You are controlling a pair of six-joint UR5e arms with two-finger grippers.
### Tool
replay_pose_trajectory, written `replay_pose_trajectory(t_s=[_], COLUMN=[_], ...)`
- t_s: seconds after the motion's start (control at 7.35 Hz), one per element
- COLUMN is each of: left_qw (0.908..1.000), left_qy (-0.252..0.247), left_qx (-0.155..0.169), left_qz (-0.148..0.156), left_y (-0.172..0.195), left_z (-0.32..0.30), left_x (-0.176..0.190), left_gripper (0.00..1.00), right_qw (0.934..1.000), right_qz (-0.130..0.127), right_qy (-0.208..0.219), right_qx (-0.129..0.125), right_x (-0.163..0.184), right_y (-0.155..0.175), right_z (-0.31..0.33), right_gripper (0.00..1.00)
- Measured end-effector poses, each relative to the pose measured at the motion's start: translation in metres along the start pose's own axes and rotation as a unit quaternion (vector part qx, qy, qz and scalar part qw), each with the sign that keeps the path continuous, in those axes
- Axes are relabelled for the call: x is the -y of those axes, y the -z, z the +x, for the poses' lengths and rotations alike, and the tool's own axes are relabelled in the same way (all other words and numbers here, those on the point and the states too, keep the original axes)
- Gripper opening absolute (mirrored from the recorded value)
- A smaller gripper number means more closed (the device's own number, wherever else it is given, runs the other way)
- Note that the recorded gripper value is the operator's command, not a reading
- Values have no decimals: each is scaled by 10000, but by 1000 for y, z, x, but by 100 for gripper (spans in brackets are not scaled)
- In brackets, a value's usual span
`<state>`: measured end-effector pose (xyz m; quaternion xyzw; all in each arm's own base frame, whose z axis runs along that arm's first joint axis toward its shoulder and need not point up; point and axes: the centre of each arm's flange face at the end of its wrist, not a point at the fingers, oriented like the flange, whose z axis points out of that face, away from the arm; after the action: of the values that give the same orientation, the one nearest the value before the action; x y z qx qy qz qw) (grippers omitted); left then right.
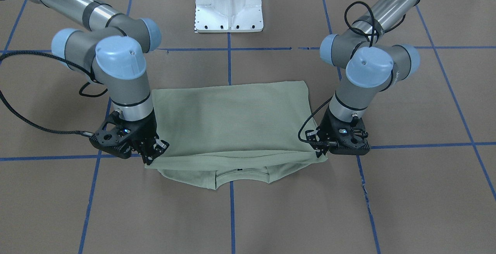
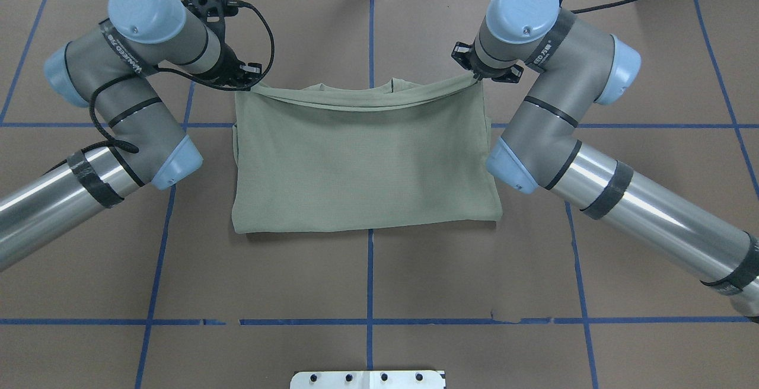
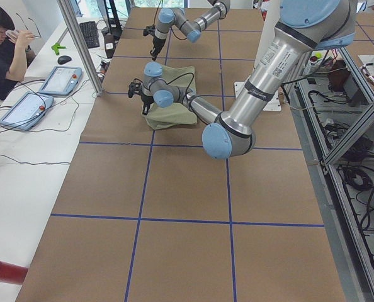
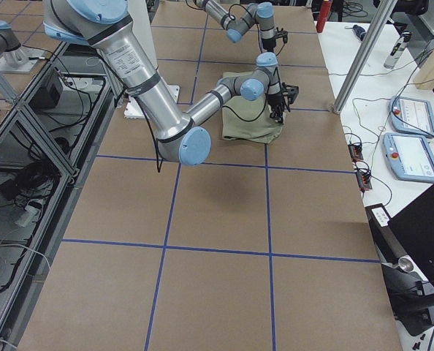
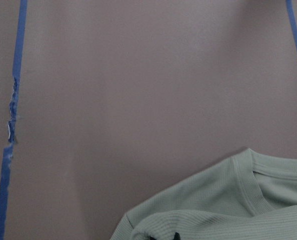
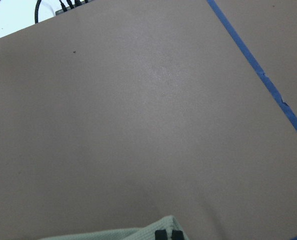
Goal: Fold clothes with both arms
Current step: 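Lay the hem down near the collar and open both grippers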
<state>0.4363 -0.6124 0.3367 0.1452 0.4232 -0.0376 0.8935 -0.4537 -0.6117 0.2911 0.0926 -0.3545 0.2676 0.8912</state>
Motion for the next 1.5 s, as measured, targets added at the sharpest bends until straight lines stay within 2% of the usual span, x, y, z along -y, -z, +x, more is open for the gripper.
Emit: replay_pose_trajectory(t_s=[0.14,0.41,0.54,0.68,1.09,1.22,1.5], left_qw=[10000,9999,9998,9998,9993,9986,9968], left_qy=[-43,-113,-124,-132,-213,-260,-305], left_qx=[-4,-30,-35,-51,-311,-457,-732], left_qz=[-34,-113,-126,-120,25,73,-24], left_y=[-20,-36,-38,-39,-20,-2,35], left_z=[-3,0,1,0,-10,-16,-39], left_x=[-7,-19,-22,-23,-32,-44,-84], left_gripper=[0,4,66,100,100,100,100], right_qw=[10000,9999,9999,9999,9996,9992,9984], right_qz=[-5,-17,-22,-24,-77,-157,-232], right_qy=[4,10,24,46,256,376,519], right_qx=[-48,-107,-130,-164,-73,-13,48], right_x=[3,5,5,6,16,22,26], right_y=[-21,-37,-40,-43,-33,-27,-24], right_z=[-2,0,2,4,2,4,6], right_gripper=[0,4,99,100,100,100,100])
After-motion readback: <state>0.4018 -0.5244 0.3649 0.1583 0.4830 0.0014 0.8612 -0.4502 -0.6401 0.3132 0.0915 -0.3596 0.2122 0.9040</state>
